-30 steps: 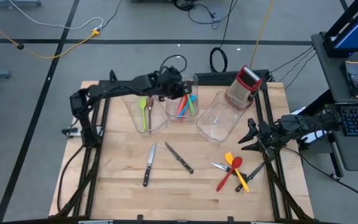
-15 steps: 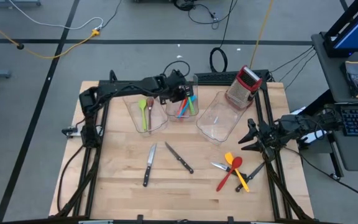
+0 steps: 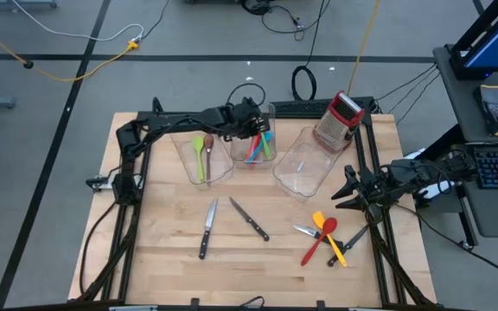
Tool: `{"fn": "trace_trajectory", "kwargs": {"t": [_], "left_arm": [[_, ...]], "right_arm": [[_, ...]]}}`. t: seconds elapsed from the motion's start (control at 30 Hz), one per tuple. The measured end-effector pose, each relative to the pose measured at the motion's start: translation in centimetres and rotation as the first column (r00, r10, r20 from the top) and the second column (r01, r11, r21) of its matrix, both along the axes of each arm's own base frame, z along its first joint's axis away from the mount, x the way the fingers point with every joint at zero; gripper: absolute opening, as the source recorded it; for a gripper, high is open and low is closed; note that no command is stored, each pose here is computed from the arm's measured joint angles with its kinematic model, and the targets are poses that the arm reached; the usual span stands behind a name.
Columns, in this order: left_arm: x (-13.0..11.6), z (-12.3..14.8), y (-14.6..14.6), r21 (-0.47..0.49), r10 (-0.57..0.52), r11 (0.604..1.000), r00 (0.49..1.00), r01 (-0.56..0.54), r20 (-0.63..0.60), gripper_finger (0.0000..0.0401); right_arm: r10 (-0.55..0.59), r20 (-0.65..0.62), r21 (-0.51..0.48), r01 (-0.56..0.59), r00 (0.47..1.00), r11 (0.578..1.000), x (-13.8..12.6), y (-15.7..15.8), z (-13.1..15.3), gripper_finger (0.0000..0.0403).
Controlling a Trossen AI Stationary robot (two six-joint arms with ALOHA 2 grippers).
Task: Pick & Place Kitchen Items
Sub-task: Put the pink spatula in the middle bin
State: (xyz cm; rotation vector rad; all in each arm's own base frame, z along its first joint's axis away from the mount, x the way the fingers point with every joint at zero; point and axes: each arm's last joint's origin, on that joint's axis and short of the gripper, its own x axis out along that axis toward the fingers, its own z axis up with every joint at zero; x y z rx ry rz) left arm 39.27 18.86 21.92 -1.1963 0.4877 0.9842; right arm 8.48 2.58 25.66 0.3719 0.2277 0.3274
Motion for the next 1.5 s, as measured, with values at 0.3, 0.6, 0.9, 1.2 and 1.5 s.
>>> {"fn": "trace_trajectory", "kwargs": {"t": [0.3,0.6,0.9,1.2,1.5], "left_arm": [[0.4,-0.1,0.0,0.188,-0.237,0.948,0.963,0.259,-0.132,0.0023],[0.3,-0.3,-0.3,0.202,-0.335,0.904,0.918,0.377,-0.212,0.0023],[1.0,-1.7,-0.4,0.203,-0.364,0.89,0.903,0.409,-0.227,0.0024],[1.6,-3.3,-0.4,0.201,-0.387,0.875,0.885,0.441,-0.258,0.0024],[1.7,-3.3,-0.5,0.22,-0.393,0.861,0.874,0.459,-0.285,0.004]], "right_arm": [[-0.002,-0.004,0.011,0.002,1.0,1.0,0.0,0.0,0.0,0.0128],[-0.007,-0.015,0.04,0.008,1.0,0.999,0.0,0.0,0.0,0.0128],[-0.007,-0.016,0.04,0.008,1.0,0.999,0.0,0.0,0.0,0.0128],[-0.011,-0.017,0.058,0.012,1.0,0.998,0.0,0.0,0.1,0.0128],[-0.011,-0.019,0.065,0.012,1.0,0.998,0.0,0.0,0.1,0.0128]]}}
